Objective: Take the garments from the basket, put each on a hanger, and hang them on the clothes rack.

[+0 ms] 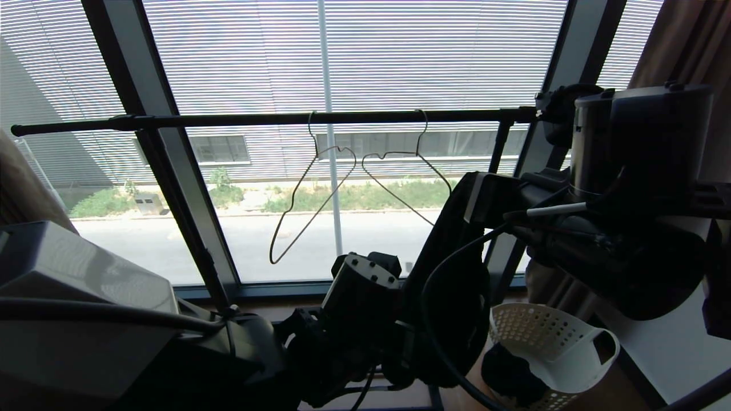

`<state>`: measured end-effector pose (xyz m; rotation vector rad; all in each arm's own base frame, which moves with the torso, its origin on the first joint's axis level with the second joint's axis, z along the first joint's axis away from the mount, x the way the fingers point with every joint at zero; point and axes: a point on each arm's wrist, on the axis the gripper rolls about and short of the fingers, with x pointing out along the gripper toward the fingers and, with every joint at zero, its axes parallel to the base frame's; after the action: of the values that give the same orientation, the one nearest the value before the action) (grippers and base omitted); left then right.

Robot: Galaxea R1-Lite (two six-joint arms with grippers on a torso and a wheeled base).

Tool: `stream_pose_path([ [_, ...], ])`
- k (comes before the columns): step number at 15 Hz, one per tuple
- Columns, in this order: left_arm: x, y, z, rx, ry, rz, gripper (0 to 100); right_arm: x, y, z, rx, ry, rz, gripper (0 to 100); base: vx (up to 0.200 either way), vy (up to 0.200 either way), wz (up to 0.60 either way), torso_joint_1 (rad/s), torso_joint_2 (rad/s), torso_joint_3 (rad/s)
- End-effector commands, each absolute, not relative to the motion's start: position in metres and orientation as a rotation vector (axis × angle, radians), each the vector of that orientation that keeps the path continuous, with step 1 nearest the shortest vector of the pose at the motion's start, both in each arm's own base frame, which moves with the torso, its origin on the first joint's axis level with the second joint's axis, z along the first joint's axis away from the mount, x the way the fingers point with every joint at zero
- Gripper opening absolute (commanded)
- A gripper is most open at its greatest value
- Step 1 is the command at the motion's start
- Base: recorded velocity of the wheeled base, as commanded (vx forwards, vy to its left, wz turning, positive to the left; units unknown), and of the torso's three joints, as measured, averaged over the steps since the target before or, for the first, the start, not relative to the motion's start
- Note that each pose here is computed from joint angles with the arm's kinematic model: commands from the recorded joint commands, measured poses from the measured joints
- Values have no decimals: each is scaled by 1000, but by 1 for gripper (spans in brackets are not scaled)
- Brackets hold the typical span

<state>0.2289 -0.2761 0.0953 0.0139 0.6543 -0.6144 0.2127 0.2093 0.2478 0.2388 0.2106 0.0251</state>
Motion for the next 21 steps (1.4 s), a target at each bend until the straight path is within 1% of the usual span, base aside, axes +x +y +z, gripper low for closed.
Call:
stream_pose_path([
  [1, 231, -279, 88, 19, 672, -609, 100, 212, 209, 248, 239, 210, 26, 0, 0, 0, 0, 0, 0, 0],
  [6, 222, -284, 80, 16, 705, -620, 100, 212, 209, 250, 251, 205, 27, 0, 0, 0, 0, 0, 0, 0],
  [9, 212, -272, 68, 48, 754, -602, 100, 213, 207, 254, 265, 195, 19, 0, 0, 0, 0, 0, 0, 0],
  [10, 210, -270, 71, 48, 746, -594, 0, 214, 207, 254, 265, 195, 18, 0, 0, 0, 0, 0, 0, 0],
  [13, 202, -255, 82, 47, 718, -551, 0, 221, 199, 254, 270, 189, -20, 0, 0, 0, 0, 0, 0, 0],
  [17, 189, -208, 120, -26, 640, -504, 0, 230, 187, 253, 260, 189, -68, 0, 0, 0, 0, 0, 0, 0],
  [19, 188, -184, 137, -67, 587, -463, 0, 227, 183, 247, 205, 204, -68, 0, 0, 0, 0, 0, 0, 0],
  [21, 197, -165, 145, -69, 549, -406, 0, 220, 177, 242, 138, 223, -48, 0, 0, 0, 0, 0, 0, 0],
])
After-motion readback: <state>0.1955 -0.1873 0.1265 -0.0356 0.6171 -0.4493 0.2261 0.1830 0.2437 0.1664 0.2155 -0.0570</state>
